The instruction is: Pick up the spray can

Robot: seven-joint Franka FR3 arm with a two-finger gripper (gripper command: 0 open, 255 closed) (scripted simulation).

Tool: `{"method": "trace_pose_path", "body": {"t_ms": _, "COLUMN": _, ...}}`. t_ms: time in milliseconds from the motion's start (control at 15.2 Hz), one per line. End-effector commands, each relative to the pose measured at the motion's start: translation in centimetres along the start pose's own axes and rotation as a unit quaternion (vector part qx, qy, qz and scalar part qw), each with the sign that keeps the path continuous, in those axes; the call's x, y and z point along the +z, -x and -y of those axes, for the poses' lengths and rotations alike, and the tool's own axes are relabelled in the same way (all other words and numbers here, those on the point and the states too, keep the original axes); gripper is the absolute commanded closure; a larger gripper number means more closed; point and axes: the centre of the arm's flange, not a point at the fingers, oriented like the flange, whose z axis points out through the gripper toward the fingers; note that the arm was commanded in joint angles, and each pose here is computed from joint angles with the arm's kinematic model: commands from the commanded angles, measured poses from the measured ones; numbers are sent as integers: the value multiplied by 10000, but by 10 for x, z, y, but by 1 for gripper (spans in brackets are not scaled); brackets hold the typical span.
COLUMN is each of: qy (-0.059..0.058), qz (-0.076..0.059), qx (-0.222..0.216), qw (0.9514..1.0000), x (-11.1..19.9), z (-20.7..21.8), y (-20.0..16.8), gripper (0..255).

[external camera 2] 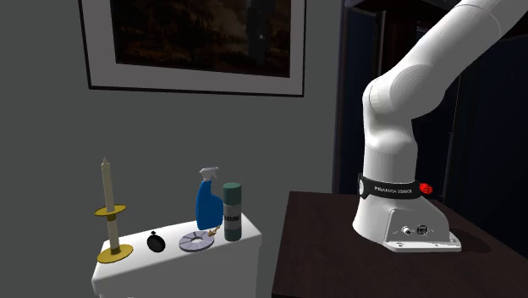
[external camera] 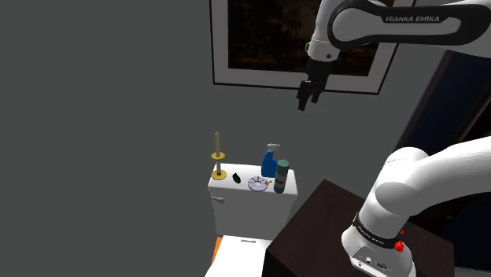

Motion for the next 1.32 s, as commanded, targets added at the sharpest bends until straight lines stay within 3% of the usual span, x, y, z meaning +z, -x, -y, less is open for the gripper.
{"method": "trace_pose_path", "body": {"t_ms": 0, "qy": 0, "qz": 0, "qx": 0, "qw": 10000, "x": 0, "z": 0, "y": 0, "gripper": 0}}
{"method": "trace_pose_path", "body": {"t_ms": 1254, "qy": -117, "qz": 263, "qx": -418, "qw": 9987, "x": 235, "z": -70, "y": -67, "gripper": 0}}
